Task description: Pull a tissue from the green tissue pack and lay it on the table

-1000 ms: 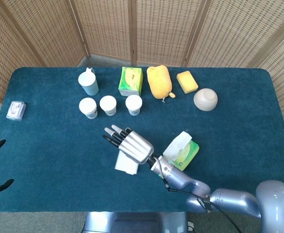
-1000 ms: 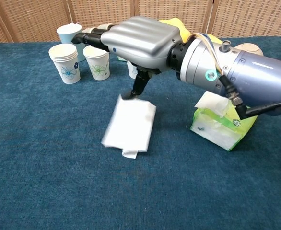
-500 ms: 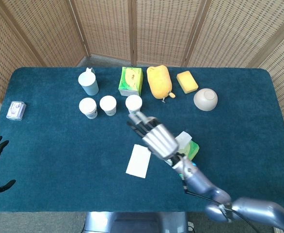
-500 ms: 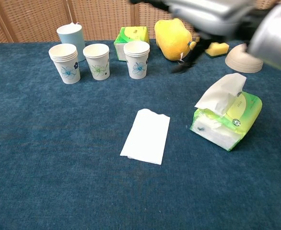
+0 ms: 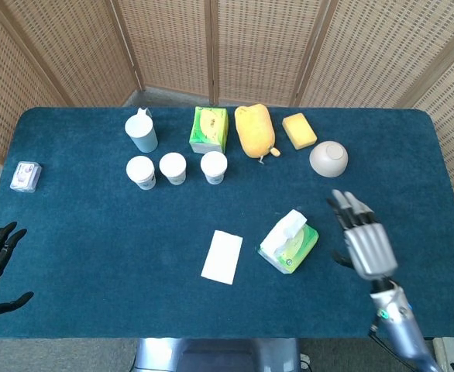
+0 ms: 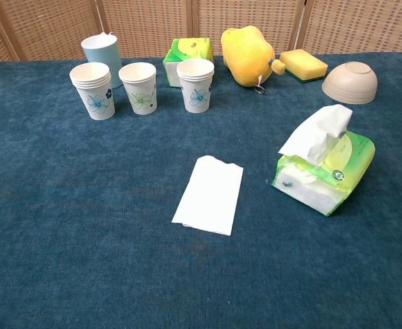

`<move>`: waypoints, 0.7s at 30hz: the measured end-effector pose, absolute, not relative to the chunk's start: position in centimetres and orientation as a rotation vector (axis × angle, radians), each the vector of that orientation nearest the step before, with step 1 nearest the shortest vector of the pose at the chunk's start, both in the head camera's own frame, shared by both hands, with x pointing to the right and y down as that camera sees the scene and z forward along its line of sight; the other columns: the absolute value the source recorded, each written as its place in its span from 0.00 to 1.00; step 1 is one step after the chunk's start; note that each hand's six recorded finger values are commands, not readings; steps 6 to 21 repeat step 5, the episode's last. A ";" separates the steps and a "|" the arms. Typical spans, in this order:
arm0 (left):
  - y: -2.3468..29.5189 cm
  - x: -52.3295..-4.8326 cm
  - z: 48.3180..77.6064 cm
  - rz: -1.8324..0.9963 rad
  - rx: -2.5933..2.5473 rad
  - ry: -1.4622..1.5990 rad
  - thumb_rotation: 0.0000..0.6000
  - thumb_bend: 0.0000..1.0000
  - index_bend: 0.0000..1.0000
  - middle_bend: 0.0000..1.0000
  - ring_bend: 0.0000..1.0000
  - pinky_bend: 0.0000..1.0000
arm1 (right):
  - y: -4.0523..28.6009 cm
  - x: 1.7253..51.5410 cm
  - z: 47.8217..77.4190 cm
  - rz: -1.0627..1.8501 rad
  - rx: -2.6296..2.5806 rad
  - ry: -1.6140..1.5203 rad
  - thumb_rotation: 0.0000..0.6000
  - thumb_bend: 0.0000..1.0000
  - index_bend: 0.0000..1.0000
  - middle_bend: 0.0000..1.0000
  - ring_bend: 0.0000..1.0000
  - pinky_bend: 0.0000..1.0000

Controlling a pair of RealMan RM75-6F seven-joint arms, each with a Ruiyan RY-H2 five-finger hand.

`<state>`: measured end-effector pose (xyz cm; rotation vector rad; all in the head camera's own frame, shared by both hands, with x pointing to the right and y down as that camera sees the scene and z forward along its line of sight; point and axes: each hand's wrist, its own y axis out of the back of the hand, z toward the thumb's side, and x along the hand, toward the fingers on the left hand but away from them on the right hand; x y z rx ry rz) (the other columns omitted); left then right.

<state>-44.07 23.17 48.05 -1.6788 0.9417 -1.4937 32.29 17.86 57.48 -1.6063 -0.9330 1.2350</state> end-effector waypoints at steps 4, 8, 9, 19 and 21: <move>23.2 -44.0 48.1 -1.492 -1.692 0.943 1.00 0.00 0.00 0.00 0.00 0.00 | 20.0 34.8 56.0 1.310 -1.586 -0.971 1.00 0.00 0.00 0.00 0.00 0.09; 23.2 -44.0 48.1 -1.492 -1.696 0.943 1.00 0.00 0.00 0.00 0.00 0.00 | 20.5 35.2 55.6 1.327 -1.579 -0.981 1.00 0.00 0.00 0.00 0.00 0.09; 23.2 -44.0 48.1 -1.492 -1.696 0.943 1.00 0.00 0.00 0.00 0.00 0.00 | 20.5 35.2 55.6 1.327 -1.579 -0.981 1.00 0.00 0.00 0.00 0.00 0.09; 23.2 -44.0 48.1 -1.492 -1.696 0.943 1.00 0.00 0.00 0.00 0.00 0.00 | 20.5 35.2 55.6 1.327 -1.579 -0.981 1.00 0.00 0.00 0.00 0.00 0.09; 23.2 -44.0 48.1 -1.492 -1.696 0.943 1.00 0.00 0.00 0.00 0.00 0.00 | 20.5 35.2 55.6 1.327 -1.579 -0.981 1.00 0.00 0.00 0.00 0.00 0.09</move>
